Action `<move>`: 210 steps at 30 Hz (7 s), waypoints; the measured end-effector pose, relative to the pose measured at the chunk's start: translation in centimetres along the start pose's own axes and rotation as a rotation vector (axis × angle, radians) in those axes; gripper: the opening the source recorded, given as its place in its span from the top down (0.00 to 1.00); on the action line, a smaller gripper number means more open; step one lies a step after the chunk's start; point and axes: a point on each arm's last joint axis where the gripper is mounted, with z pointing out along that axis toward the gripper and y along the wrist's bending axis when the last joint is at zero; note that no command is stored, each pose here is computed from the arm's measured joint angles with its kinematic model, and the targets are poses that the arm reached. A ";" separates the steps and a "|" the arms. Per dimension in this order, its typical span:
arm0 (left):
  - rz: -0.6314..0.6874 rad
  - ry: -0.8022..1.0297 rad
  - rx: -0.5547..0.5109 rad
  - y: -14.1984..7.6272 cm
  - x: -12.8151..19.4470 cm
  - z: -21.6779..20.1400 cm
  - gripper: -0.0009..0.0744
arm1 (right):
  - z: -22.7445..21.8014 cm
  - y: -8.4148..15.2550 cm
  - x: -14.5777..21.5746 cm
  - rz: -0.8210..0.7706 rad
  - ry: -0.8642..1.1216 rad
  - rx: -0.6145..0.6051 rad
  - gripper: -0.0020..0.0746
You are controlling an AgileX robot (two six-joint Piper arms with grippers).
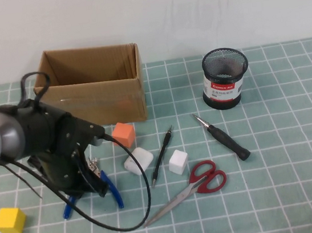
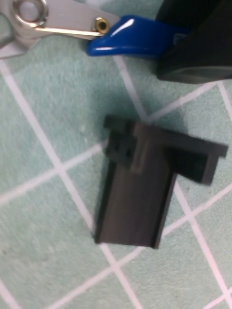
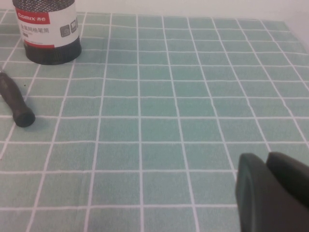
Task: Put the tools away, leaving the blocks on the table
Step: Pick up the pliers from the table, then place the Pliers into the box, then pick up the scissors from the table
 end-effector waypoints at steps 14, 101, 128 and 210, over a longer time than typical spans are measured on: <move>0.037 -0.194 -0.007 -2.4 1.3 -9.4 0.89 | 0.0 0.0 0.0 0.000 0.000 0.000 0.98; 1.066 -0.459 -0.900 4.6 -11.5 -10.4 0.72 | 0.0 0.0 0.0 0.000 0.000 0.000 0.98; 0.536 -0.593 -0.557 -0.9 -5.6 -20.9 0.70 | 0.0 0.0 0.0 0.000 0.000 0.000 0.98; 0.573 -0.032 0.159 -15.7 -6.8 -1.9 0.83 | 0.0 0.0 0.0 0.000 0.000 0.000 0.98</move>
